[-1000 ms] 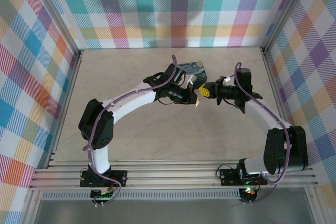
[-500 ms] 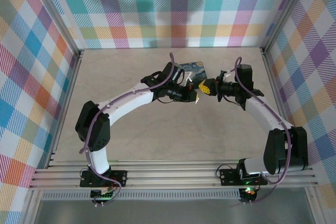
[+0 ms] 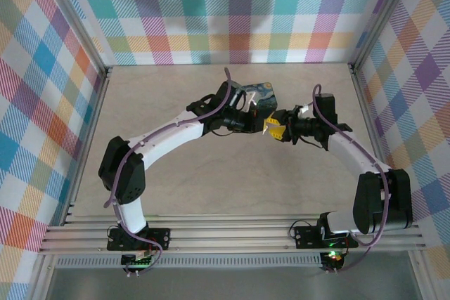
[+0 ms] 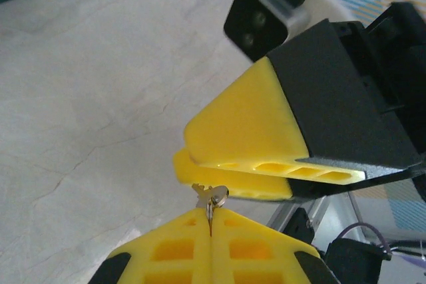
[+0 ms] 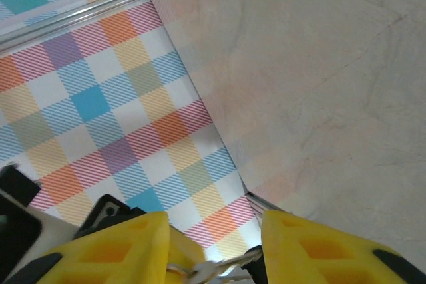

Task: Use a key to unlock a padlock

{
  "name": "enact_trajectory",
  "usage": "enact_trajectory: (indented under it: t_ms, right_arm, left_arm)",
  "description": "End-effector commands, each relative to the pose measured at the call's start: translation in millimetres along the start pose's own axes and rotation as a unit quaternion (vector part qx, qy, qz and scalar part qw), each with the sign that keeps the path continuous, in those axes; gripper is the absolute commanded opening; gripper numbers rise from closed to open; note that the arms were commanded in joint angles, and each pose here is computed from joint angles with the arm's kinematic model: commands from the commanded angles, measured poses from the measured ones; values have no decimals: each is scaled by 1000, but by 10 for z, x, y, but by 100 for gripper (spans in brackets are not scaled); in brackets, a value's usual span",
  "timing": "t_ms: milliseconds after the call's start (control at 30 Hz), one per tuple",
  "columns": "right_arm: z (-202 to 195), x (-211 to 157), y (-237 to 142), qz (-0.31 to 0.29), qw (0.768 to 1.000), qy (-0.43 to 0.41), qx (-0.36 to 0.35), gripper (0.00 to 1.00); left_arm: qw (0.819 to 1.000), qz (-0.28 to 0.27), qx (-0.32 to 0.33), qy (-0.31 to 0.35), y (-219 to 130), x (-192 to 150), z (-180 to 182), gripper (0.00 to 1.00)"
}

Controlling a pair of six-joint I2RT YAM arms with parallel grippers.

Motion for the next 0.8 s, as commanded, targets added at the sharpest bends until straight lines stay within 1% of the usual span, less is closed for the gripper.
enact_trajectory:
  t_ms: [0,133,233,600,767]
  right_arm:
    - [47,-52,-15,9,1000,28,7,52]
    - [46,-56,-1,10,998,55,11,54]
    - [77,-45,-2,7,998,60,17,51]
    - [42,-29,26,7,998,58,19,25]
    - [81,-14,20,3,999,46,26,13]
  left_arm:
    - [999,-31,-19,7,-102,25,-126,0]
    - [998,-42,-37,5,-44,78,-168,0]
    - [998,-41,-41,6,0,74,-191,0]
    - [999,-7,-36,13,55,-85,-170,0]
    - [1000,-6,-28,11,17,-169,-110,0]
Point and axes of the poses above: each hand's point on the last joint's axis, 136 mm out from that joint toward the fingers, its own y axis out along the fingers, its own z axis along the line the jaws close on, x = y × z, the point moved 7 cm from there along -y, back along the fingers, and after that the axes turned 11 degrees about -y, right-handed, at the moved point
